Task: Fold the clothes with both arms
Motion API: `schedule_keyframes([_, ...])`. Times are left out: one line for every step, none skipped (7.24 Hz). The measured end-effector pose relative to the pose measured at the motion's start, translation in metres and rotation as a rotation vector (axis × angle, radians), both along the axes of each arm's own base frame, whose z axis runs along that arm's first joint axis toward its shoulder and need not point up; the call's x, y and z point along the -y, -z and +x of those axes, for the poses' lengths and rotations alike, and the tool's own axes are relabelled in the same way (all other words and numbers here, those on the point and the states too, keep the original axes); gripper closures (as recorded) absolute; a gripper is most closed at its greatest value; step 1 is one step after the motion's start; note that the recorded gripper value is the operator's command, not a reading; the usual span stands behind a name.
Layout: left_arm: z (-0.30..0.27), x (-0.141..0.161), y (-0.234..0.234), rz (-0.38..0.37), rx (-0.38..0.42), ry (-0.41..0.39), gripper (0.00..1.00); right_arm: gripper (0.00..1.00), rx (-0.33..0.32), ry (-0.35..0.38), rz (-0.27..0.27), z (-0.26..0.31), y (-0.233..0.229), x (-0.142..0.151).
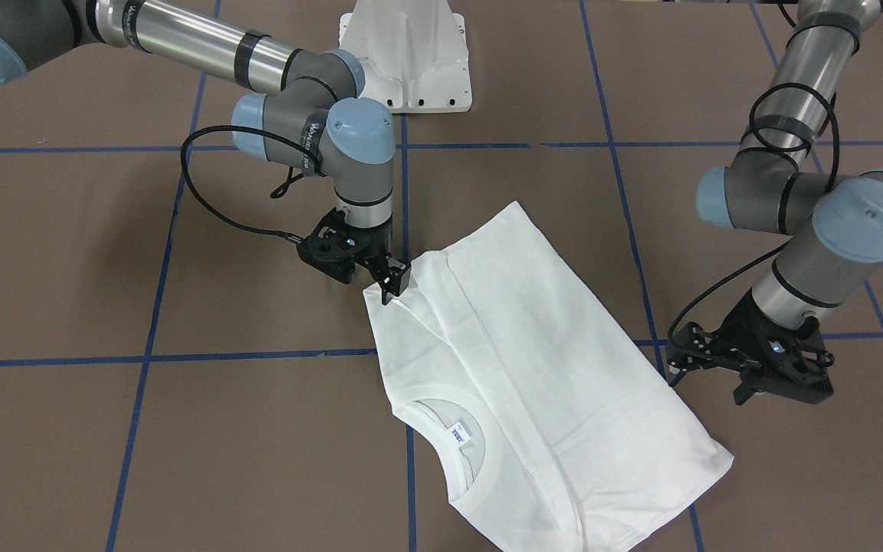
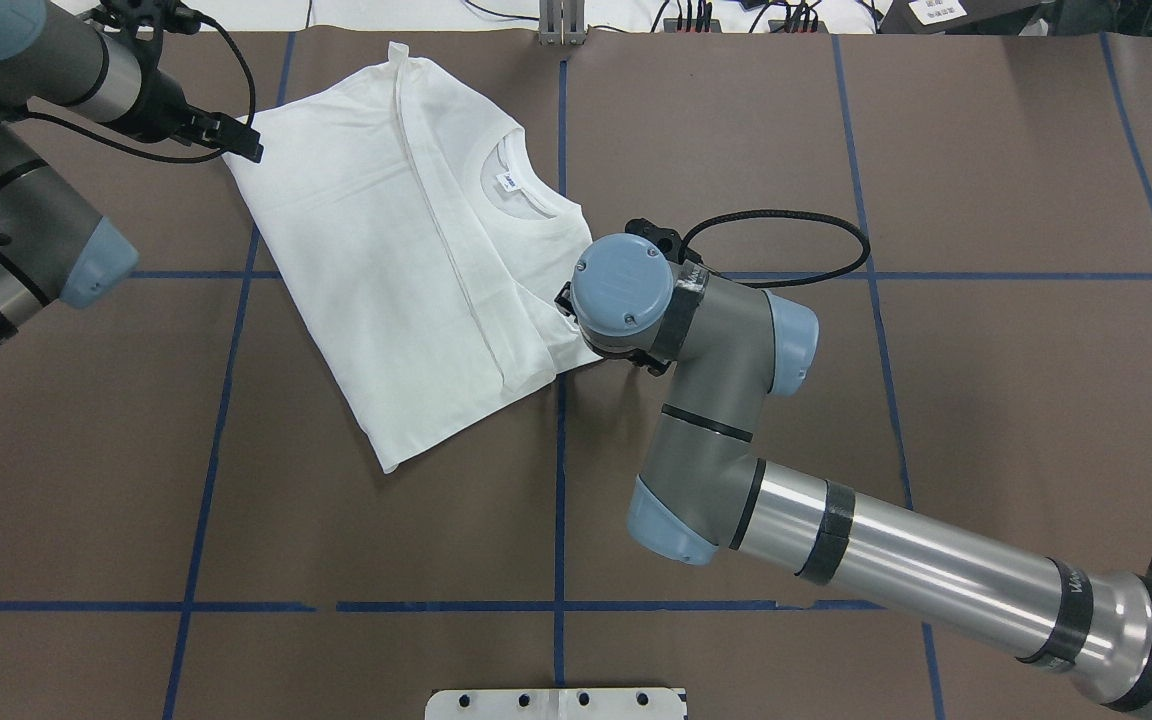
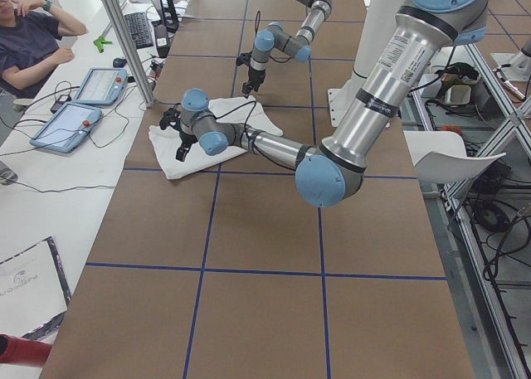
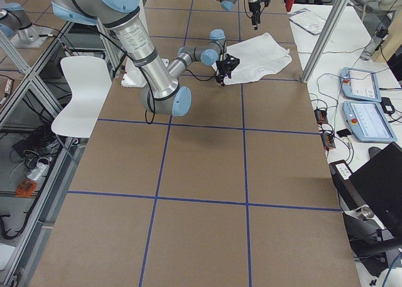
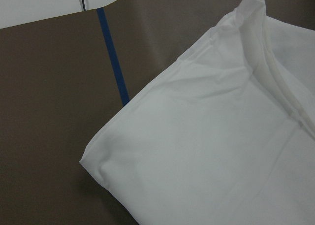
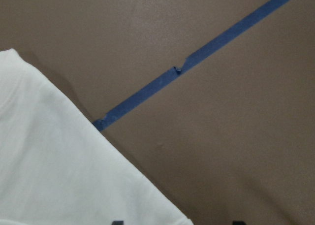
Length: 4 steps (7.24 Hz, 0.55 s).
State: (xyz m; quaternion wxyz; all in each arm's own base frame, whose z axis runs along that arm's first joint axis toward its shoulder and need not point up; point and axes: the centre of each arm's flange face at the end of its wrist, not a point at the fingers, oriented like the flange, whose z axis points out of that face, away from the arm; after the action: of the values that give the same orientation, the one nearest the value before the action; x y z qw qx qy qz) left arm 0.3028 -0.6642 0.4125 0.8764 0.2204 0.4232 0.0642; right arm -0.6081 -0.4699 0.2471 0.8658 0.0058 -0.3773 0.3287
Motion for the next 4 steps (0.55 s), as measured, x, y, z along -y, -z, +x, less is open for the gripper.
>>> schedule_keyframes([0.0000, -0.0001, 0.0001, 0.000, 0.000, -0.001, 0.00, 0.21, 0.018, -0.001, 0.008, 0.0013, -0.0037, -0.0011])
schedule_keyframes([0.0000, -0.0001, 0.0002, 0.000, 0.000, -0.001, 0.00, 0.22, 0.027, -0.002, 0.011, 0.0007, -0.0032, -0.0022])
schedule_keyframes([-0.0001, -0.0002, -0.0002, 0.001, 0.001, -0.001, 0.00, 0.23, 0.032, -0.002, 0.011, -0.0006, -0.0016, -0.0038])
schedule_keyframes([-0.0002, -0.0003, -0.0006, 0.001, 0.002, -0.001, 0.00, 0.27, 0.033, 0.001, 0.011, -0.0031, -0.0005, -0.0066])
